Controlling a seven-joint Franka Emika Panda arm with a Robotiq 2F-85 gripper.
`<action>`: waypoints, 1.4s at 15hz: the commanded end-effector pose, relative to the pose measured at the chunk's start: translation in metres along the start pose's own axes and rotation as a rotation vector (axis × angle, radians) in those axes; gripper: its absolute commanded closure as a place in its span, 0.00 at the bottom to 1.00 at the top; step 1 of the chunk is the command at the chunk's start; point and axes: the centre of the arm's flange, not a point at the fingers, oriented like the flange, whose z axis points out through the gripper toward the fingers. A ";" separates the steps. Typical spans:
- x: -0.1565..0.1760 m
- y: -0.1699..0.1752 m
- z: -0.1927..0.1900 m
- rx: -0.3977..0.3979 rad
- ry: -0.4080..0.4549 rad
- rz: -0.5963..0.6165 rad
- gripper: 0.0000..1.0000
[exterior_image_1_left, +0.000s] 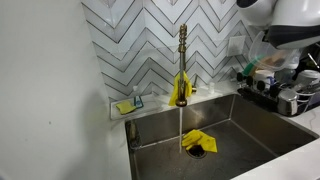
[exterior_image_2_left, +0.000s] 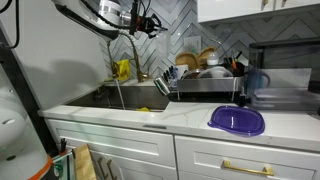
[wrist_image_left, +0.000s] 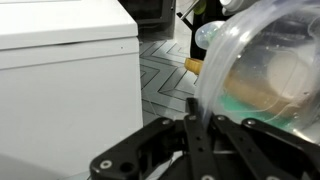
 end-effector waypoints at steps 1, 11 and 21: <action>-0.004 0.001 0.012 -0.031 -0.093 -0.019 0.99; -0.064 0.003 0.108 -0.032 -0.669 0.074 0.99; -0.058 -0.006 0.153 0.045 -0.664 0.365 0.99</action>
